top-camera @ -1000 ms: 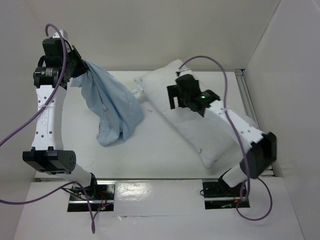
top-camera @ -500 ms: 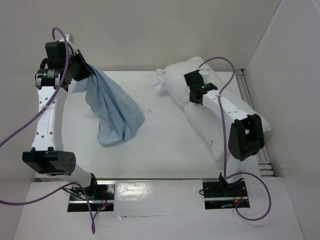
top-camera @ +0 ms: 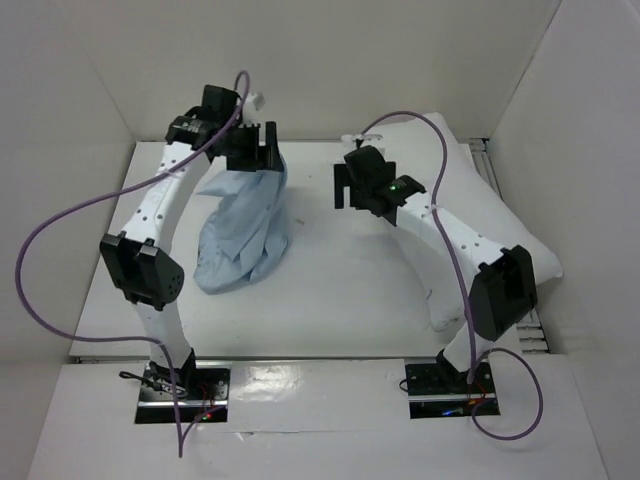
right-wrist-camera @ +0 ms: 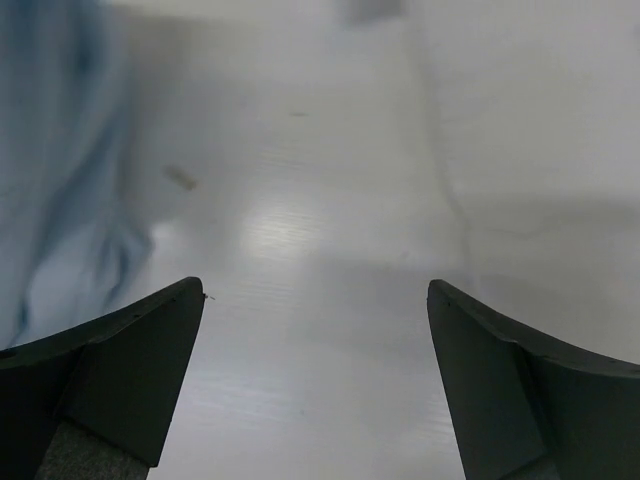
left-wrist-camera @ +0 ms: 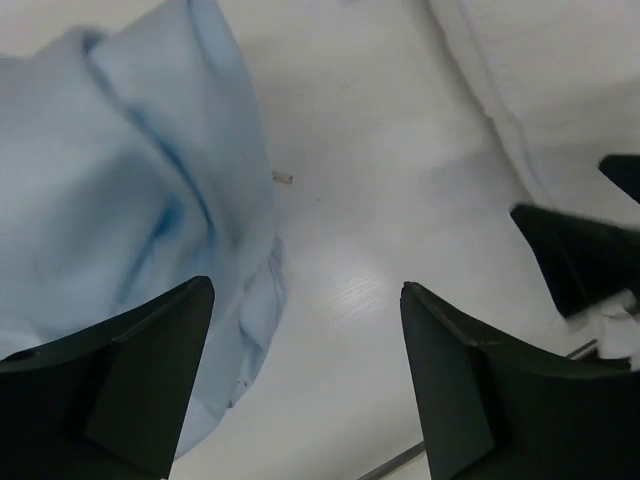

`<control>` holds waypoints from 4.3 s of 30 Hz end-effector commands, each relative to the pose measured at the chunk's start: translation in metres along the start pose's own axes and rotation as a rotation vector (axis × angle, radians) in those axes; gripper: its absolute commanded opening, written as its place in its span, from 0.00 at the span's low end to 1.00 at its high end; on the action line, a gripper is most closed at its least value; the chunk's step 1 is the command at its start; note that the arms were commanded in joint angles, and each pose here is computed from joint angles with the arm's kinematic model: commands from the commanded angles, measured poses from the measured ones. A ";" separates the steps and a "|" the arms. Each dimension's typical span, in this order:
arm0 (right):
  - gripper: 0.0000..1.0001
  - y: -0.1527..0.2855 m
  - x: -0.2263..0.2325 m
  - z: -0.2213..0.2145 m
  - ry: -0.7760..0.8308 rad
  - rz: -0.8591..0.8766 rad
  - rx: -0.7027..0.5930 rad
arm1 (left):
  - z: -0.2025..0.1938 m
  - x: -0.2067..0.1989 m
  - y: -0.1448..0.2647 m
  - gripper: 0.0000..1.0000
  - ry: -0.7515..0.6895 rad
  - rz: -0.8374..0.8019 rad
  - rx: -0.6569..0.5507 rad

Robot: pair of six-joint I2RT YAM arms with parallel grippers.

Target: Put the pillow into the pillowcase

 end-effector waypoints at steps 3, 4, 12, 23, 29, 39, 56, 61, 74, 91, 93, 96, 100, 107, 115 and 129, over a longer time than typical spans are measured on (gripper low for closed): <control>1.00 0.040 0.021 0.013 0.073 0.275 -0.108 | -0.001 0.022 0.026 0.85 0.100 0.267 -0.079; 1.00 0.042 0.025 0.010 0.101 0.298 -0.096 | -0.006 0.037 0.039 0.82 0.165 0.289 -0.137; 1.00 0.031 0.095 0.000 0.270 0.390 -0.053 | -0.072 0.110 0.040 0.85 0.398 0.250 -0.171; 1.00 0.001 0.112 0.023 0.227 0.370 0.007 | -0.110 0.125 -0.050 0.86 0.467 0.151 0.106; 1.00 -0.002 0.098 0.029 0.186 0.350 -0.010 | -0.111 0.127 -0.055 0.30 0.489 0.156 0.112; 1.00 -0.020 0.123 0.069 0.209 0.442 -0.089 | -0.130 0.099 0.013 0.00 0.534 0.180 -0.017; 0.90 -0.085 0.240 0.045 0.295 0.788 -0.147 | -0.199 0.094 0.033 0.00 0.606 0.173 0.052; 0.00 -0.075 0.233 0.052 0.231 0.739 -0.151 | -0.191 0.092 0.038 0.00 0.590 0.179 0.033; 0.00 0.144 0.089 0.148 -0.014 0.528 -0.708 | -0.054 0.036 0.171 0.00 0.346 0.139 -0.399; 0.00 0.337 -0.044 0.144 -0.214 0.402 -1.180 | -0.041 -0.070 0.359 0.00 0.073 -0.140 -1.044; 0.00 0.321 -0.034 0.151 -0.186 0.309 -1.179 | -0.021 -0.061 0.342 0.00 0.091 -0.099 -1.025; 0.00 0.276 -0.008 0.164 -0.125 0.188 -1.111 | 0.006 -0.044 0.314 0.00 0.102 -0.027 -0.981; 0.00 0.170 -0.006 0.198 -0.037 0.320 -1.015 | 0.062 0.011 0.222 0.00 0.212 0.100 -0.808; 0.58 -0.018 0.027 0.222 0.005 0.500 -0.605 | 0.097 0.108 0.087 0.61 0.337 0.264 -0.524; 1.00 -0.003 0.038 0.112 -0.061 0.442 -0.345 | -0.049 0.136 0.018 0.77 0.397 0.421 -0.076; 1.00 0.069 0.137 -0.094 0.009 0.689 0.097 | -0.239 0.081 0.014 0.74 0.469 0.285 0.169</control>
Point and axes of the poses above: each gripper's point midway between its finger pads, its own y axis back along the fingers, its own x axis along the line the jaws close on, z = x × y, the point moved 10 cm from there along y, back along the fingers, and after that the axes turned 8 degrees about y, right-handed, at the moved point
